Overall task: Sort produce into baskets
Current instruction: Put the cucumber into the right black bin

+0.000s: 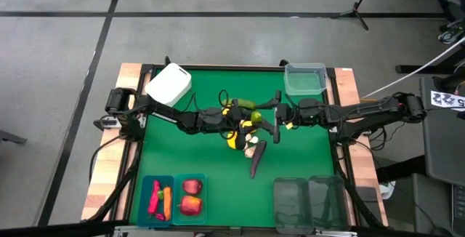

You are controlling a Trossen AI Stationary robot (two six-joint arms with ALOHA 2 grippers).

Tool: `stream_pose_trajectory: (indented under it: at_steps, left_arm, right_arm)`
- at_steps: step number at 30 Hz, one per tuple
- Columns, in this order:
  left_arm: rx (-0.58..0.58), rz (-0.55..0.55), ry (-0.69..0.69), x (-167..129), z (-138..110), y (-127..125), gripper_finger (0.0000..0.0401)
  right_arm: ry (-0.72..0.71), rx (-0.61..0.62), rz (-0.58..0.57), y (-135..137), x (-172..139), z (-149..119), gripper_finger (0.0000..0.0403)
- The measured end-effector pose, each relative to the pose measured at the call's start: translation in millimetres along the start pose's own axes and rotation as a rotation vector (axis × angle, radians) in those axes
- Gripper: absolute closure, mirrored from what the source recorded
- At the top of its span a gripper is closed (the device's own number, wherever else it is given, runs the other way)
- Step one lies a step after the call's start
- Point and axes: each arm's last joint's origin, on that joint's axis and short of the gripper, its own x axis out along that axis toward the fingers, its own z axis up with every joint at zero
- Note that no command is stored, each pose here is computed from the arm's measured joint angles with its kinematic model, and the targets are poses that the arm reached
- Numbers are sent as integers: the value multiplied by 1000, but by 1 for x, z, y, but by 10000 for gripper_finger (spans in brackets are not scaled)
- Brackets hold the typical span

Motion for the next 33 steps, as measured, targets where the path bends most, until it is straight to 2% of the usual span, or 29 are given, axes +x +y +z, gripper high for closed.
stream_pose_trajectory:
  at_steps: [5, 13, 22, 24, 29, 33]
  left_arm:
    - [0, 0, 0, 0, 0, 0, 230]
    - [0, 0, 6, 0, -1, 0, 230]
    - [13, 3, 25, 0, -2, 0, 225]
    - [16, -4, 46, 0, -4, 0, 212]
    - [42, -98, 92, -1, -7, -2, 162]
    - [13, -115, 148, -1, -12, -1, 128]
  right_arm:
    - [4, 0, 1, 0, 1, -1, 148]
    - [21, -3, 10, 1, 0, -2, 262]
    - [26, 2, 5, 0, 0, -3, 264]
    - [31, 6, 3, 0, 0, -4, 264]
    - [31, 18, 15, 1, 0, -4, 264]
    - [22, 30, 15, 1, -2, -2, 263]
